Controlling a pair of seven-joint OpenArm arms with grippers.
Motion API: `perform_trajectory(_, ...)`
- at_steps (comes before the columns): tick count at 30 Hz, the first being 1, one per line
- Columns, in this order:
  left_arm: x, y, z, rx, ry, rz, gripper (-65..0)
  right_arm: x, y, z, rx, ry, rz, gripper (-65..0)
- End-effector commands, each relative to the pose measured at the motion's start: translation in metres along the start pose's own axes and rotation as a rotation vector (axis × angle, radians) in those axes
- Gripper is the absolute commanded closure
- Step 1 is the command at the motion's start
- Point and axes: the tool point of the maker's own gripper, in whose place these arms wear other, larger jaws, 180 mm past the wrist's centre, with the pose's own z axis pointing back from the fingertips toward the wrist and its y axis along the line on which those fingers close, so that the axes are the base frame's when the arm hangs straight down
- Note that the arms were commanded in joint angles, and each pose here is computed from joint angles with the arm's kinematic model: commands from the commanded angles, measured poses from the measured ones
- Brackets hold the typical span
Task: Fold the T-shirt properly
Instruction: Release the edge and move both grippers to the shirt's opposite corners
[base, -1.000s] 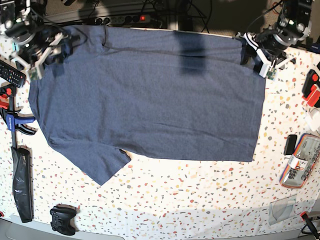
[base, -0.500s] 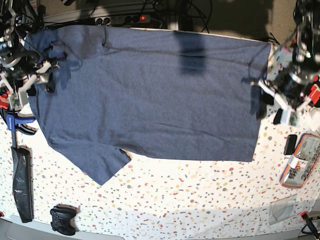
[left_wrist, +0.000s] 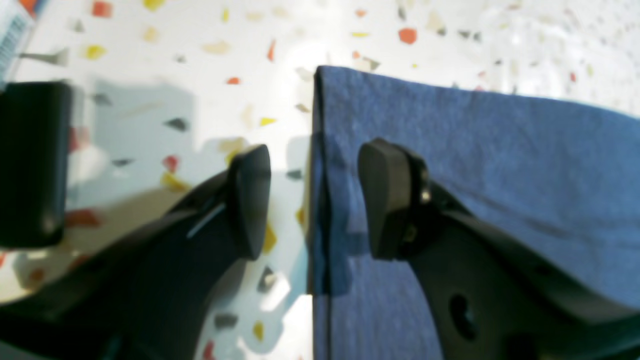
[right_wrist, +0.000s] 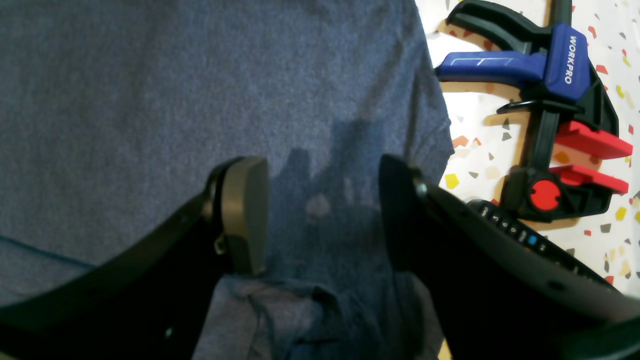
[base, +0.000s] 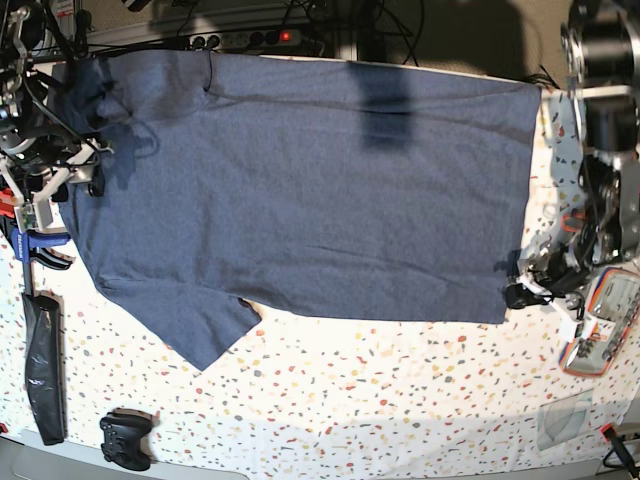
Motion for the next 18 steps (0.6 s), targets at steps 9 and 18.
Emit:
perform_trajectory(9,0.015,0.006,-0.034,-0.046,0.049,0.085,-29.6,0.013,-0.003,0.003,-0.003,-0.037,0.026,-34.7)
perform_trajectory(18,-0.038,-0.034,-0.04,-0.182,0.259,0.056,-29.1,0.018,-0.006,0.003,-0.013,-0.05,0.032,-34.7)
